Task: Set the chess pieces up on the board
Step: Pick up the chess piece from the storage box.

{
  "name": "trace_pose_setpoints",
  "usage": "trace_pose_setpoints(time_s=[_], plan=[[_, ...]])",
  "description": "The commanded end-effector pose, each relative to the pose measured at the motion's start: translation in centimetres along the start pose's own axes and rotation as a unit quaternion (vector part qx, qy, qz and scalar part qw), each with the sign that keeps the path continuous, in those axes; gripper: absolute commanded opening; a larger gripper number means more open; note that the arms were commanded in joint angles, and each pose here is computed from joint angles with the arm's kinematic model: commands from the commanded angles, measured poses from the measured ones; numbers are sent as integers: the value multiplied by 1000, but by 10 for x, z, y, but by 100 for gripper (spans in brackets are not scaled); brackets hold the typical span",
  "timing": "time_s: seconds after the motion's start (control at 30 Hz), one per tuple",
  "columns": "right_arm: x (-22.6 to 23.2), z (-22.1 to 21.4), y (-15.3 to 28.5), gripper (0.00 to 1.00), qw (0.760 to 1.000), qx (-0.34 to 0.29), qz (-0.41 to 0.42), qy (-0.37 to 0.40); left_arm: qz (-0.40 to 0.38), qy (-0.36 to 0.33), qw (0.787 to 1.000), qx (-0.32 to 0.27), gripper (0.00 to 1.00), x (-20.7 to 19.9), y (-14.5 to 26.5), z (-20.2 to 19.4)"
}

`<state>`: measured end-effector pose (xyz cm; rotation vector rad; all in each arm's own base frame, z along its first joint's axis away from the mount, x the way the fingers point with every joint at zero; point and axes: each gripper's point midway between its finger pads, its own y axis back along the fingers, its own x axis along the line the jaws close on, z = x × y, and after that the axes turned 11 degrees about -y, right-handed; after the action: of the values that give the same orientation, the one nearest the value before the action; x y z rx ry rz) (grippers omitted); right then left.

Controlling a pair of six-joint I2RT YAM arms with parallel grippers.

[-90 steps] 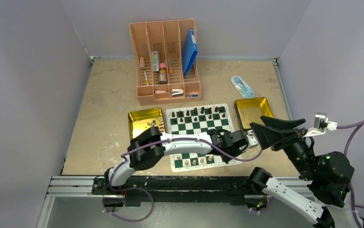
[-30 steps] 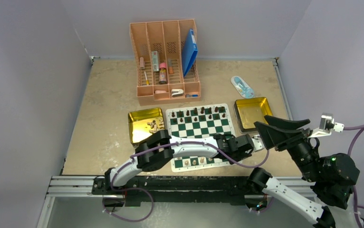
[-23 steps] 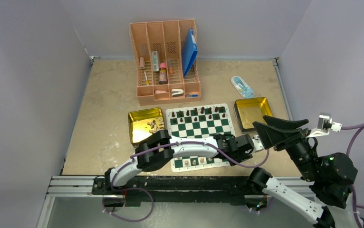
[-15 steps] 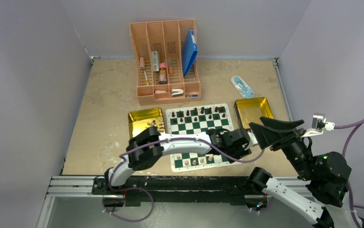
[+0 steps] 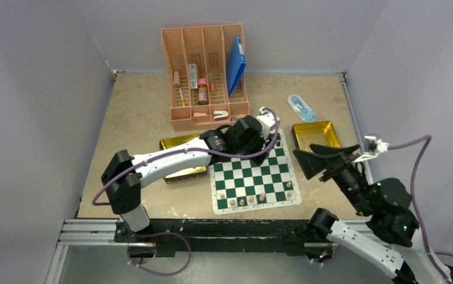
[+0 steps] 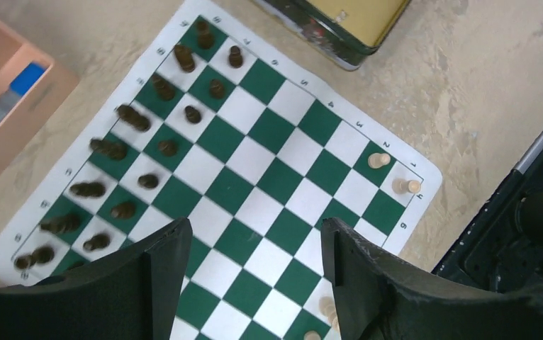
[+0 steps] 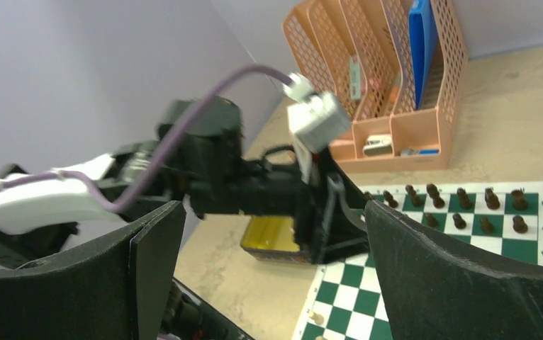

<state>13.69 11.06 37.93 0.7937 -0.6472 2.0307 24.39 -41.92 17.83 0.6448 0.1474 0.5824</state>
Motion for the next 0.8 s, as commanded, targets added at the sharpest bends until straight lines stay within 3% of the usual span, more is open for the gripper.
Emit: trace_pose_setpoints(time_s=[0.0, 0.17, 0.3, 0.47, 0.63, 0.77], plan=[[-3, -21, -26, 99, 999, 29, -17, 7, 38, 98, 994, -24, 67, 41, 38, 3], [-15, -60, -49, 99, 996, 77, -29, 19, 73, 211, 975, 14, 69, 99, 76, -36], [-30, -93, -67, 99, 990, 122, -55, 34, 142, 248, 958, 5, 75, 144, 110, -69], [-36, -109, -84, 98, 987, 139, -66, 45, 248, 257, 933, 50, 59, 192, 138, -124], [-28, -121, -87, 86, 988, 146, -32, 26, 242, 235, 934, 119, 45, 196, 123, -142], [-28, -125, -87, 82, 987, 157, -25, 33, 229, 232, 937, 127, 38, 199, 105, -139]])
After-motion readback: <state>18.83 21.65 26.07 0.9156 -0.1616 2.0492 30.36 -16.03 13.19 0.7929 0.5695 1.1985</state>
